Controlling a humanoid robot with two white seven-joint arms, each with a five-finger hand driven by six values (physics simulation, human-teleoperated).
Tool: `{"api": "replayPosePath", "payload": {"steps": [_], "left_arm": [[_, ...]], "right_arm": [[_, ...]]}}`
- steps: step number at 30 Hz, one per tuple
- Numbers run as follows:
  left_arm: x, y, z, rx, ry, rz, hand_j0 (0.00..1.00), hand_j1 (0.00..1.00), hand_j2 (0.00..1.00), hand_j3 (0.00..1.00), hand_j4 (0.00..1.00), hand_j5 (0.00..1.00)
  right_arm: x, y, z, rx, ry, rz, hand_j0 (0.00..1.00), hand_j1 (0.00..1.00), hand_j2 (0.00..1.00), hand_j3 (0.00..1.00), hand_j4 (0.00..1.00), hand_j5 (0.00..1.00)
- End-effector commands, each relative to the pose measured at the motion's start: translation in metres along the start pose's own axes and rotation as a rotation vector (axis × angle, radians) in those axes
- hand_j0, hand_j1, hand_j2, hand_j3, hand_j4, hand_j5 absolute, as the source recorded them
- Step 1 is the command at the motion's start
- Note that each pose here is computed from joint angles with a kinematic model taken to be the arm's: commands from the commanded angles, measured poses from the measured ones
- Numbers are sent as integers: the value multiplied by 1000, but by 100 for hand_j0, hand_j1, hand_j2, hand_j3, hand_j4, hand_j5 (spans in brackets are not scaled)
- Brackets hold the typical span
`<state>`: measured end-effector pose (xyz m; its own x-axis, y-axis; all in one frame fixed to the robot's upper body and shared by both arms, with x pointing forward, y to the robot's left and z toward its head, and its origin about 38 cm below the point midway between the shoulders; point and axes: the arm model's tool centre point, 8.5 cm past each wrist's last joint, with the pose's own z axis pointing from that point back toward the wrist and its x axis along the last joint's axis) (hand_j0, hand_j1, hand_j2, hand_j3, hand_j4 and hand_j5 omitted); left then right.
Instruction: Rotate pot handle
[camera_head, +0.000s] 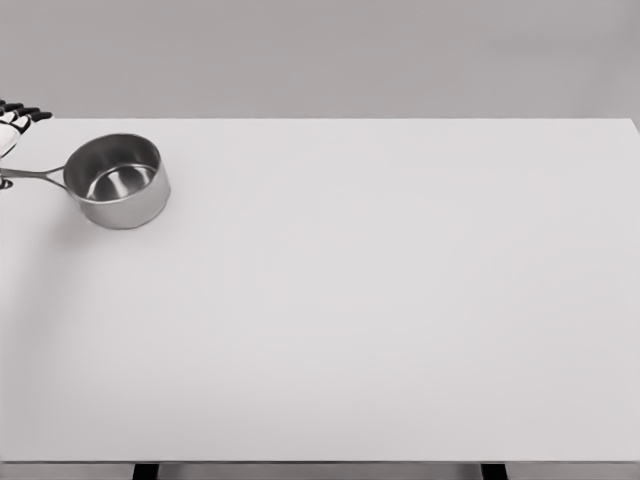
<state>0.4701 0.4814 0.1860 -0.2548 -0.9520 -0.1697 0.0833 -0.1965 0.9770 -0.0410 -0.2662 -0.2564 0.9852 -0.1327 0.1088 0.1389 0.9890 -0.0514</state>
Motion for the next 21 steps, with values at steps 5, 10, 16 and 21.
{"api": "replayPosePath", "payload": {"steps": [5,10,16,21], "left_arm": [[10,-4,-12,-10,-10,1,100,100,100,100,100,100],[14,3,-20,-1,-17,-9,100,100,100,100,100,100],[20,6,-26,6,-29,-9,100,100,100,100,100,100],[19,8,-26,7,-29,-14,100,100,100,100,100,100]], "right_arm": [[0,0,0,0,0,0,100,100,100,100,100,100],[0,0,0,0,0,0,100,100,100,100,100,100],[0,0,0,0,0,0,100,100,100,100,100,100],[0,0,0,0,0,0,100,100,100,100,100,100]]}}
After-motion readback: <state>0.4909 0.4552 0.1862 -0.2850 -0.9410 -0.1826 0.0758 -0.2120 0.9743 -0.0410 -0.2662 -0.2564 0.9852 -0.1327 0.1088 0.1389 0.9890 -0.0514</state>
